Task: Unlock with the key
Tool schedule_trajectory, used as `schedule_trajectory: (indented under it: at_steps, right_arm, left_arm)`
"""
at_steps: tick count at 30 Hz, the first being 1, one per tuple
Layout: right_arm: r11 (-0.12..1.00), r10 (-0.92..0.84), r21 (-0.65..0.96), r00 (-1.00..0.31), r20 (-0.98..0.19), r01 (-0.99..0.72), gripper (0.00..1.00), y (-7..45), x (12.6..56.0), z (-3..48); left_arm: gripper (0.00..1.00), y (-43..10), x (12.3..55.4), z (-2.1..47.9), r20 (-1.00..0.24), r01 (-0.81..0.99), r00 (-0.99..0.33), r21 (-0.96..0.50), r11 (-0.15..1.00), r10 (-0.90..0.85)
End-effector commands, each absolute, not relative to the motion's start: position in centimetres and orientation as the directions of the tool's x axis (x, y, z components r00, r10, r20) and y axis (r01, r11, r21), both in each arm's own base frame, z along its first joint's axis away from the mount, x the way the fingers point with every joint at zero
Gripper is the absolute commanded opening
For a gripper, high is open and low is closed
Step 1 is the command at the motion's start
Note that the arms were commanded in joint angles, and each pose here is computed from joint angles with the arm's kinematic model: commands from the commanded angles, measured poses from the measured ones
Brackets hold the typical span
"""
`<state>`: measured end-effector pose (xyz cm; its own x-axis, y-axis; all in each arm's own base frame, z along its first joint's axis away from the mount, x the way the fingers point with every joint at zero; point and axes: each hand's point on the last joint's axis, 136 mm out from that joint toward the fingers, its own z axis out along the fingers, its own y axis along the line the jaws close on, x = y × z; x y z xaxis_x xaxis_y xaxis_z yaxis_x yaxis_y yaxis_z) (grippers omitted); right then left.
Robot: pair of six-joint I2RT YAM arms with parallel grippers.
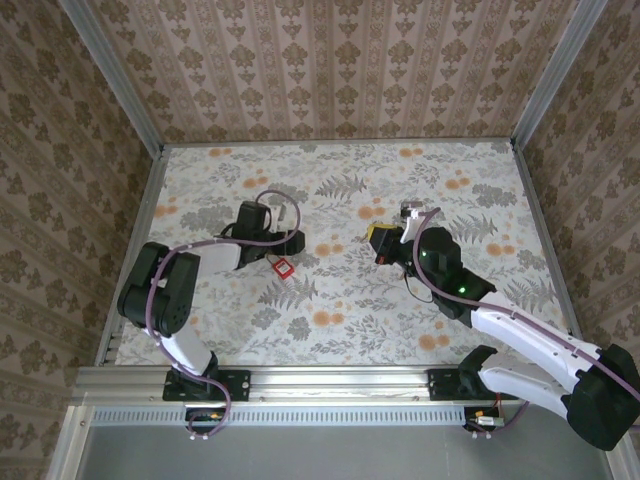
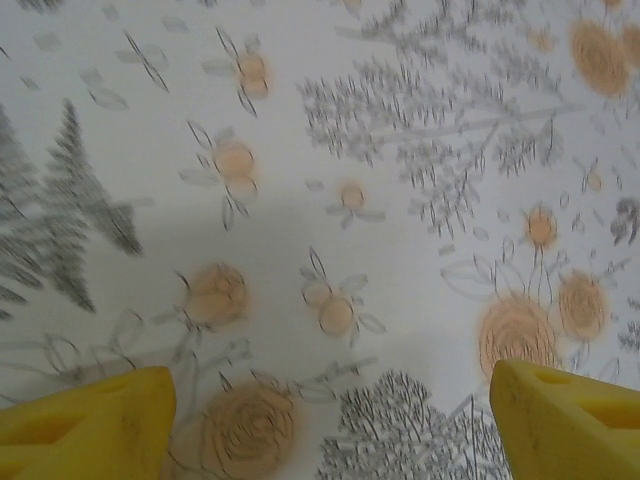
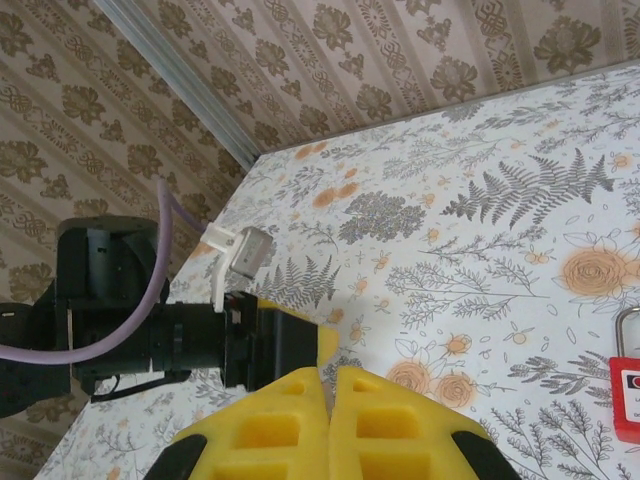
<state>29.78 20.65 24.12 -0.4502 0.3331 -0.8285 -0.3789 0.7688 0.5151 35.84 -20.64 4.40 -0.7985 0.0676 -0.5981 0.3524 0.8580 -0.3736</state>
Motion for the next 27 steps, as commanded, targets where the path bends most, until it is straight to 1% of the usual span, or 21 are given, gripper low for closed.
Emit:
schedule_trajectory:
  at_steps: [1,8,11,15,20,23,27]
  right_arm:
    - [0.777,0.318,0.499,-0.444,-0.837,-0.384,0.05,20.3,29.4,23.8]
    - [0.774,0.322,0.501,-0.441,-0.838,-0.386,0.05,20.0,28.9,24.0]
    - [0.774,0.323,0.501,-0.440,-0.838,-0.387,0.05,19.8,28.6,24.2]
    - [0.774,0.324,0.499,-0.434,-0.841,-0.389,0.05,19.6,28.4,24.5]
    - [0.776,0.324,0.494,-0.425,-0.845,-0.391,0.05,19.3,28.2,24.8]
    - [0.778,0.326,0.491,-0.417,-0.849,-0.392,0.05,19.1,28.1,25.0]
    - [0.781,0.322,0.485,-0.413,-0.852,-0.392,0.05,19.0,28.1,25.0]
  left_arm:
    - [0.82,-20.3,33.3,3.3,-0.535,0.342,-0.840,-0.382,0.859,0.096]
    - [0.79,-19.5,31.3,3.7,-0.510,0.333,-0.852,-0.357,0.873,0.117]
    - [0.79,-19.7,29.8,4.0,-0.501,0.330,-0.859,-0.382,0.863,0.106]
    - [0.77,-21.2,26.7,3.5,-0.466,0.362,-0.871,-0.397,0.843,0.155]
    - [0.77,-21.3,23.8,3.0,-0.421,0.345,-0.893,-0.413,0.843,0.159]
    - [0.77,-20.7,23.4,3.8,-0.435,0.353,-0.883,-0.363,0.862,0.178]
    - [0.78,-19.7,24.9,5.5,-0.463,0.365,-0.857,-0.237,0.900,0.226]
